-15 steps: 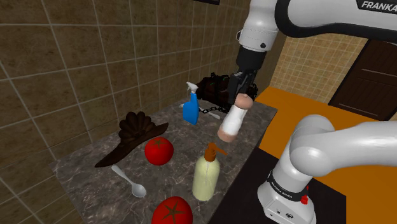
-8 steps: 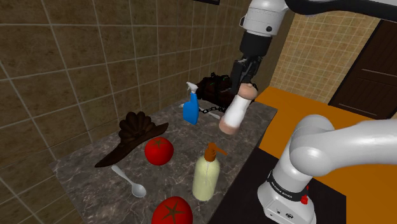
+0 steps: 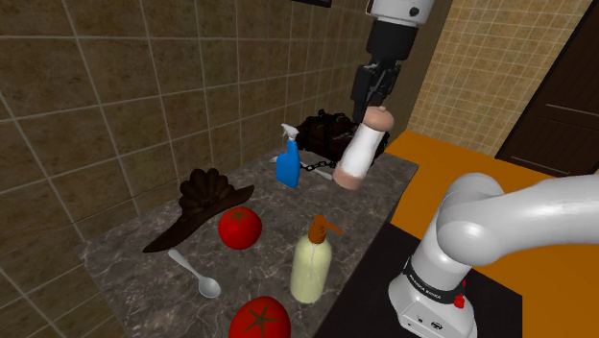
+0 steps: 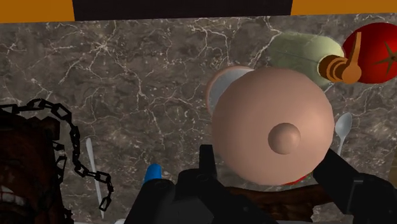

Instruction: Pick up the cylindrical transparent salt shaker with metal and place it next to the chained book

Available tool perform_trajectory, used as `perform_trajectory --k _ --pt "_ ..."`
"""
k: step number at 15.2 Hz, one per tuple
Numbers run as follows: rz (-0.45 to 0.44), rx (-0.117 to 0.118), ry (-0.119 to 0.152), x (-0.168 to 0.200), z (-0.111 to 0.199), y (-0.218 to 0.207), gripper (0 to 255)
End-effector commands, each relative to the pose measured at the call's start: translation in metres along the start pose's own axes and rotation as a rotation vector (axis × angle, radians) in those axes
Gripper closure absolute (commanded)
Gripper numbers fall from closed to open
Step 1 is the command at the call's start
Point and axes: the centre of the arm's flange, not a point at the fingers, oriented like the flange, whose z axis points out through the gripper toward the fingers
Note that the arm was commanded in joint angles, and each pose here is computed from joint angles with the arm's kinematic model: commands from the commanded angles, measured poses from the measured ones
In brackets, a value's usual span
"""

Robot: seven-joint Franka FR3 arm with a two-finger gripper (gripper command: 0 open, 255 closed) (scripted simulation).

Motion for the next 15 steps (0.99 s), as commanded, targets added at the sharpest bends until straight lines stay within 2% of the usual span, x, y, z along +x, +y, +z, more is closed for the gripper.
perform_trajectory --k 1,3,15 --pt "0.000 0.000 0.000 0.000 -0.012 -0.001 255" --pt "0.000 0.000 0.000 0.001 -0.022 -0.001 255" --pt "0.000 0.000 0.000 0.114 -0.016 0.110 255"
